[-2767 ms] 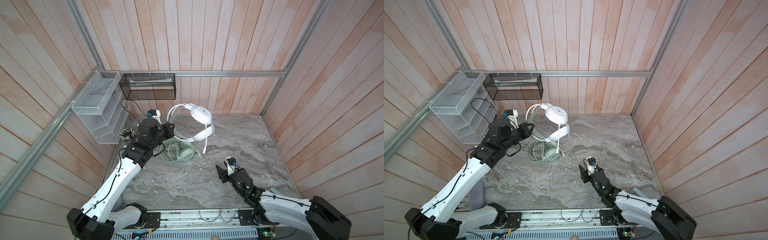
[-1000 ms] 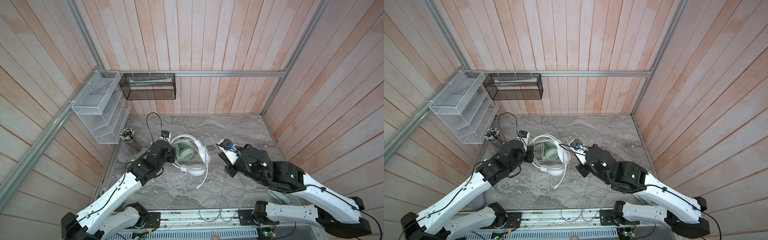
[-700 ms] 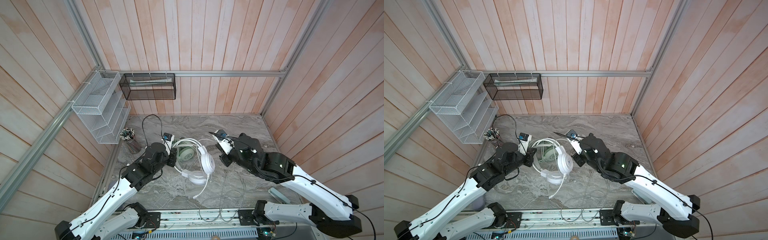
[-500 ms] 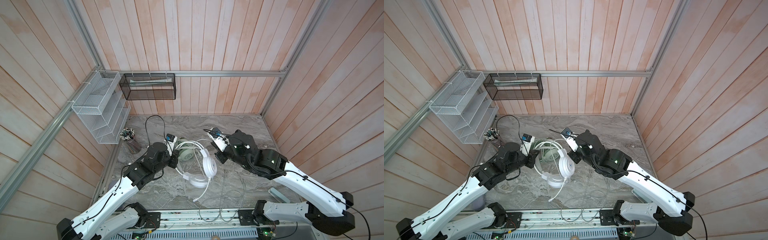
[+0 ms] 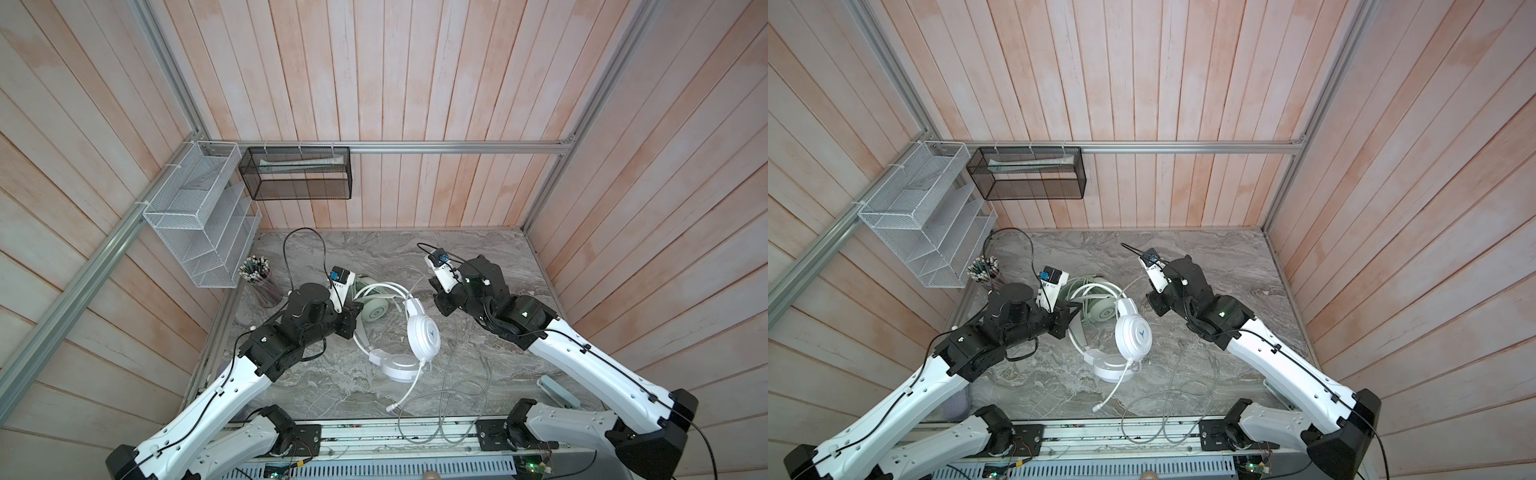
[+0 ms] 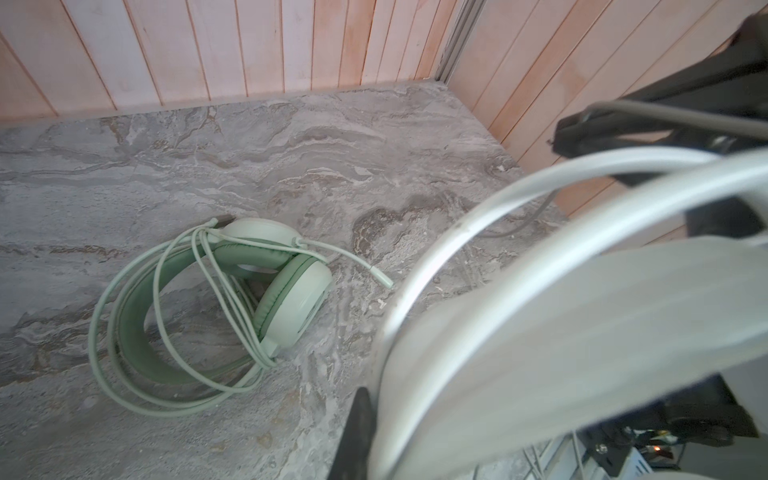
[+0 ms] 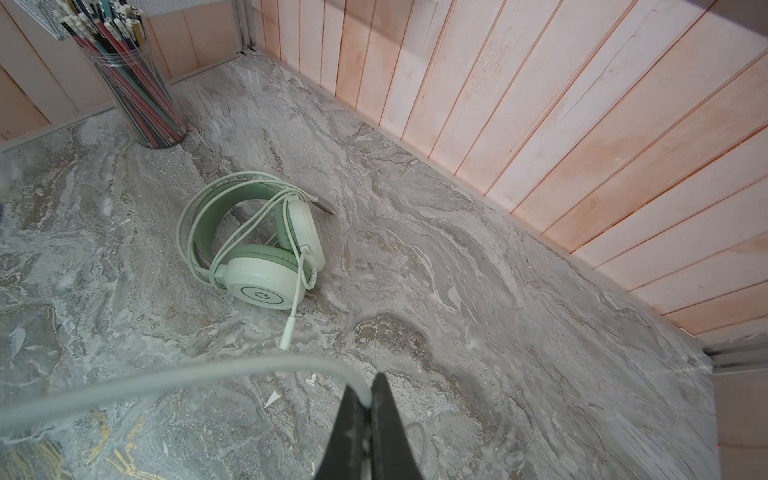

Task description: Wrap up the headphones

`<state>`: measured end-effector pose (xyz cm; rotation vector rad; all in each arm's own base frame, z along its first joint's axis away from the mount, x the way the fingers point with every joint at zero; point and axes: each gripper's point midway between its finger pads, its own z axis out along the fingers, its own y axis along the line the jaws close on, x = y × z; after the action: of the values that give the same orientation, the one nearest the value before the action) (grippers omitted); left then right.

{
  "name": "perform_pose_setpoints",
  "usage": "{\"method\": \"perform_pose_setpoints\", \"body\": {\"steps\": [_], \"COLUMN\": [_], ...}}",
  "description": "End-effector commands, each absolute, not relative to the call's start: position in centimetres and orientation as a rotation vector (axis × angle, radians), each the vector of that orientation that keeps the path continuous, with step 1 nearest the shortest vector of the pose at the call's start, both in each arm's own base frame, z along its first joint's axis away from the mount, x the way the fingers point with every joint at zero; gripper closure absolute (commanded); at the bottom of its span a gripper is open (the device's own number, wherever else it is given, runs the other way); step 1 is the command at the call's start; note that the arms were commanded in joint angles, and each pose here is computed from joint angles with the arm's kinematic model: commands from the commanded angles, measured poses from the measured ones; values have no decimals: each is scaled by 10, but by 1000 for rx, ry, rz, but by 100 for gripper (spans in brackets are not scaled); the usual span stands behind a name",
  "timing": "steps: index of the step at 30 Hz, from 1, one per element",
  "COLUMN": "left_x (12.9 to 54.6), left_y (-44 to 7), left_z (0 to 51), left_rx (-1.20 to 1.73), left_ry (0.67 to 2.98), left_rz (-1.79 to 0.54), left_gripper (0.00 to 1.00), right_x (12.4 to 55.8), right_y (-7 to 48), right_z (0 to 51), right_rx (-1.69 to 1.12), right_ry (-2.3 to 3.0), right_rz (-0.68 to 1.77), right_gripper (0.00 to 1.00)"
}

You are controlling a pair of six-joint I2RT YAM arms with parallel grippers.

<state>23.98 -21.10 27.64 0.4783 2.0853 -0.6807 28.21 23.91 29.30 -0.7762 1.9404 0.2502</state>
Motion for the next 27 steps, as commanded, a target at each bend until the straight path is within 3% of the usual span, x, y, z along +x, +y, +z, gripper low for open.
{"method": "perform_pose_setpoints", "body": {"steps": [1,4,7,15,17,27], "left_x": [227,220,217,214,216,242], "left_y": [-222,-225,-229,-228,-226,-210], "left_z": [337,356,372,415,422,434], "left_rx": [442,417,377,251,210,-1], "left_ry": [1944,1912,1906,1855,1857,1936], "left_rz": [-875,-961,-1035,-1192,-1218,-1235], "left_gripper": [100,100,100,100,100,100], "right_x": [284,283,281,265,262,237], "right_y": [244,243,240,237,236,231], "right_z": [302,294,290,281,275,235], "right_rx": [-702,-685,-653,-565,-537,-444], "right_ry": [1885,1863,1848,1754,1735,1586], "right_rz": [340,373,406,621,660,876], "right_gripper": [100,100,92,54,48,40]}}
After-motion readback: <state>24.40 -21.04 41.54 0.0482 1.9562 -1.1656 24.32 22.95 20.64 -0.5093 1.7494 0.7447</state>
